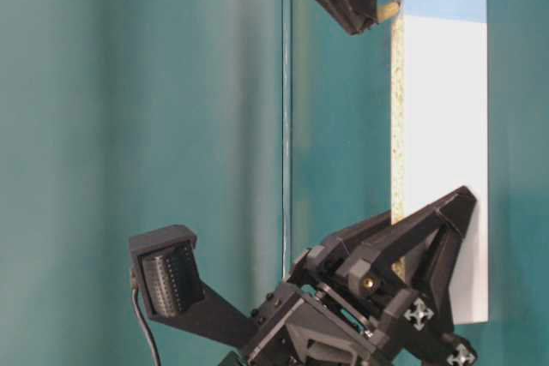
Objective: Insert the rod into the hole on the wooden board.
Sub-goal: 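Press the rod down into the hole with the right gripper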
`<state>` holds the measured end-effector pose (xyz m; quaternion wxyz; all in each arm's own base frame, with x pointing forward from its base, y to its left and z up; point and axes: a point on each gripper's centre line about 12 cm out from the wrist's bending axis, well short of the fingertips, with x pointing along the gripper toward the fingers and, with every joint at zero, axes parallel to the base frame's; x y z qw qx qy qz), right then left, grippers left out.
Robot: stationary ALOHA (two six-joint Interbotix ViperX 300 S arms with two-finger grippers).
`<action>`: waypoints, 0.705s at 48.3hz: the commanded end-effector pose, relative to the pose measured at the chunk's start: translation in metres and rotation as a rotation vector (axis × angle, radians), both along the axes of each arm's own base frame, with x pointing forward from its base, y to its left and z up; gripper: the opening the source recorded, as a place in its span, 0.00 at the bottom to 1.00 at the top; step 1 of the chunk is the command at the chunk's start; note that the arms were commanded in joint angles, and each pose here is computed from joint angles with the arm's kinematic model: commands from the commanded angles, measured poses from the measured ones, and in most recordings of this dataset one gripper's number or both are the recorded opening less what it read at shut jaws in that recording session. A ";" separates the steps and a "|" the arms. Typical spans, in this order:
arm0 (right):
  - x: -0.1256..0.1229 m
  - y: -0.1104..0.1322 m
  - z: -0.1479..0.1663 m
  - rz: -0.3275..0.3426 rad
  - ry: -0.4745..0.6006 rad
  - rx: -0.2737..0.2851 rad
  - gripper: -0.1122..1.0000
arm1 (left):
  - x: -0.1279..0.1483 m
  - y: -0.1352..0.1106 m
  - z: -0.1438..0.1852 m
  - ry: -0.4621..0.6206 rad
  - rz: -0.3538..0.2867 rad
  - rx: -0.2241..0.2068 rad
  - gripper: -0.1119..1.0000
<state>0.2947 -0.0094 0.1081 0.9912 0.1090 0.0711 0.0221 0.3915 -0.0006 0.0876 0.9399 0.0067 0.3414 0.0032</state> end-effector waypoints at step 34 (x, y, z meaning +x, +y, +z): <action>-0.006 -0.001 0.001 -0.008 0.012 -0.002 0.20 | 0.004 -0.001 0.010 -0.031 -0.003 0.000 0.39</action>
